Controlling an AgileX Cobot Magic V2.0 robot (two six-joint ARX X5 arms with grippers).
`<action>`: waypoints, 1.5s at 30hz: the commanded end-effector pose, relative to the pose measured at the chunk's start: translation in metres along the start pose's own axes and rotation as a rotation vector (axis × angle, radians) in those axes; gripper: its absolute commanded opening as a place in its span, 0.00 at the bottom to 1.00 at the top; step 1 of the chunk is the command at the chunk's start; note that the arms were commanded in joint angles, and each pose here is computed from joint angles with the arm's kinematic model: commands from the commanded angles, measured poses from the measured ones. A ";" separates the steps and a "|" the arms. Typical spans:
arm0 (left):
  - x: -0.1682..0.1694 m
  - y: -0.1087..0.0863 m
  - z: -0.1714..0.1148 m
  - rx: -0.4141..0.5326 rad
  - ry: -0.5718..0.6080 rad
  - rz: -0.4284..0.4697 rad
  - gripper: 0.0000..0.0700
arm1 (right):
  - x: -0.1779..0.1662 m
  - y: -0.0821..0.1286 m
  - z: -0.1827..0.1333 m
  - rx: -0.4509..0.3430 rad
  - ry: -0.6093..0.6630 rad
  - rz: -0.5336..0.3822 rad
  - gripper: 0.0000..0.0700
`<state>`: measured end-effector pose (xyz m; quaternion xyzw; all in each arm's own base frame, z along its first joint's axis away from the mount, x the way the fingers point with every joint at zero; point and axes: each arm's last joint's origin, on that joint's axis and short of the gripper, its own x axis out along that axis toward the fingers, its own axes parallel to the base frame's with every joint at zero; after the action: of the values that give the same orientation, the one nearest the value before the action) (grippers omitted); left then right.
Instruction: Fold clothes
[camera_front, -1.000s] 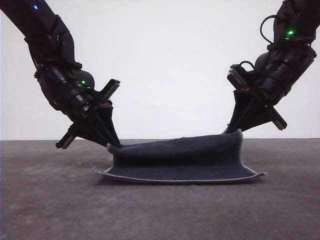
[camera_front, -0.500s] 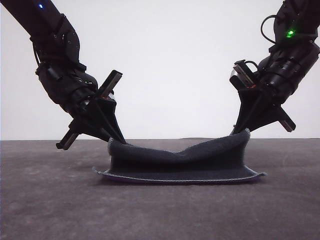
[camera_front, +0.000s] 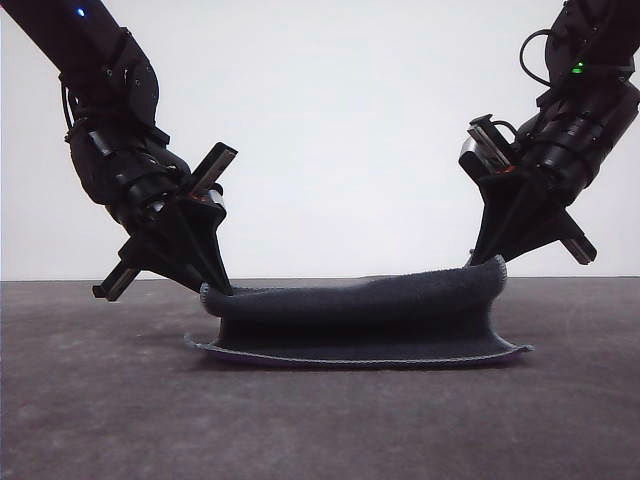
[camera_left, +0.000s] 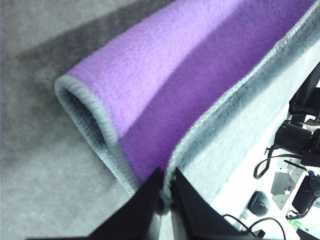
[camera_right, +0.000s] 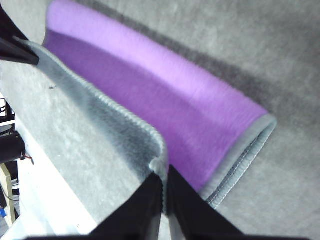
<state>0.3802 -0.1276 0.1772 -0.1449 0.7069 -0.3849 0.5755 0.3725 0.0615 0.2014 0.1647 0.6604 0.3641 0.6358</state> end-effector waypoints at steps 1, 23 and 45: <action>0.001 0.000 0.005 0.019 0.002 0.003 0.07 | -0.001 0.003 0.003 -0.022 -0.001 0.003 0.01; -0.013 -0.011 -0.003 0.019 0.059 -0.011 0.62 | -0.021 0.010 -0.001 -0.029 -0.006 -0.007 0.69; -0.150 -0.145 -0.090 0.258 -0.456 0.470 0.62 | -0.167 0.171 -0.158 -0.303 -0.573 -0.459 0.69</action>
<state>0.3057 -0.0910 0.3898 0.0170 0.5155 -0.2957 0.8040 0.2014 0.0204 0.4252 0.0036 0.4148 0.2520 0.8743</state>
